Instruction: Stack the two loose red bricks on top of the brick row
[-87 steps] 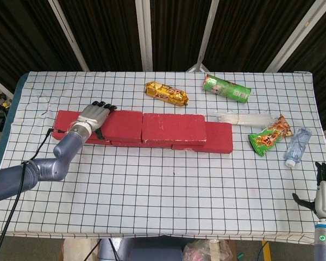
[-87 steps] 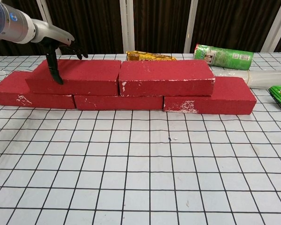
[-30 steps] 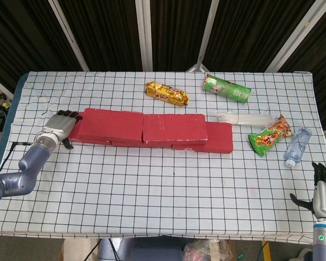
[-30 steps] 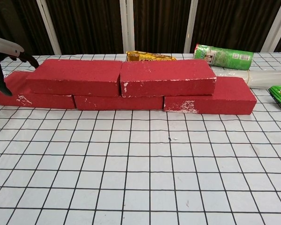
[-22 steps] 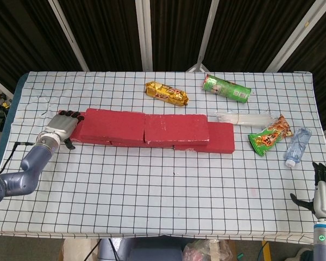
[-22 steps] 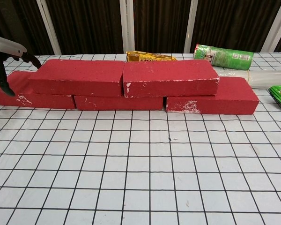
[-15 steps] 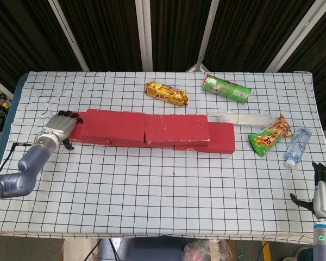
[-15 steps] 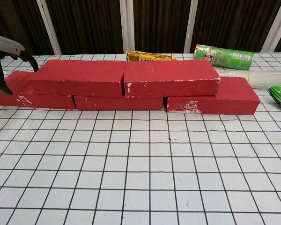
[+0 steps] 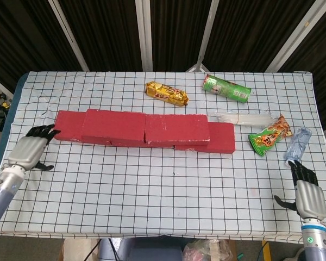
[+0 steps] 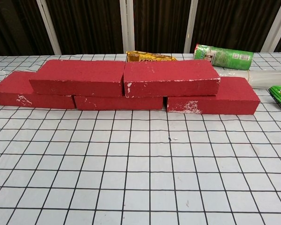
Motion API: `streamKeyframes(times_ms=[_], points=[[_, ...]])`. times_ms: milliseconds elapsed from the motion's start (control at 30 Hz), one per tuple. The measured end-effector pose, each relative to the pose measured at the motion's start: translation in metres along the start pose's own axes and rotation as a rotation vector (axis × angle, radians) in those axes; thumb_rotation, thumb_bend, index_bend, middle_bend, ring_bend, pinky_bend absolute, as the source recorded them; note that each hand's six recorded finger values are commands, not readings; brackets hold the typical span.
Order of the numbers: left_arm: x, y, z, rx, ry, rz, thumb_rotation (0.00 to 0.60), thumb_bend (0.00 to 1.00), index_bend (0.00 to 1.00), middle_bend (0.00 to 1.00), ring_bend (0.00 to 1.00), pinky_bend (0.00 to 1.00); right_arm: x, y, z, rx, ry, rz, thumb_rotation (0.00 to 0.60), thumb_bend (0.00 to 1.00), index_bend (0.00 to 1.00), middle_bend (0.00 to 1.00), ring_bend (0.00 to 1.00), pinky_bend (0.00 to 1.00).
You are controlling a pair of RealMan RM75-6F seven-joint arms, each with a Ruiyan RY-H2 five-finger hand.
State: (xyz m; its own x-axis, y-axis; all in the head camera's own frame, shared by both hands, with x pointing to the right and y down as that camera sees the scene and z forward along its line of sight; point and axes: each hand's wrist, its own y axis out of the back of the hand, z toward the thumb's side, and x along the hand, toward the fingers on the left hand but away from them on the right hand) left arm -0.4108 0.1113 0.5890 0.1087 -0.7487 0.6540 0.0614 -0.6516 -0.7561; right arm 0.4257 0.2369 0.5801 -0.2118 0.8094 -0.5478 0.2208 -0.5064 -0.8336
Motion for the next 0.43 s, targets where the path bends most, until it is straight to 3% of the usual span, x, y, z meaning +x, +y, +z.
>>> streamKeyframes(times_ms=[233,433], points=[[-0.07,-0.031,-0.018,-0.079,-0.037,0.244,0.6,0.0,0.13,0.0,0.0,0.0,0.002,0.007,0.004,0.058,0.053,-0.091,0.6,0.21,0.03,0.0,0.0,0.0],[-0.095,-0.057,-0.019,-0.104,-0.026,0.333,0.6,0.0,0.13,0.0,0.0,0.0,0.002,0.008,0.004,0.073,0.088,-0.108,0.6,0.21,0.03,0.0,0.0,0.0]])
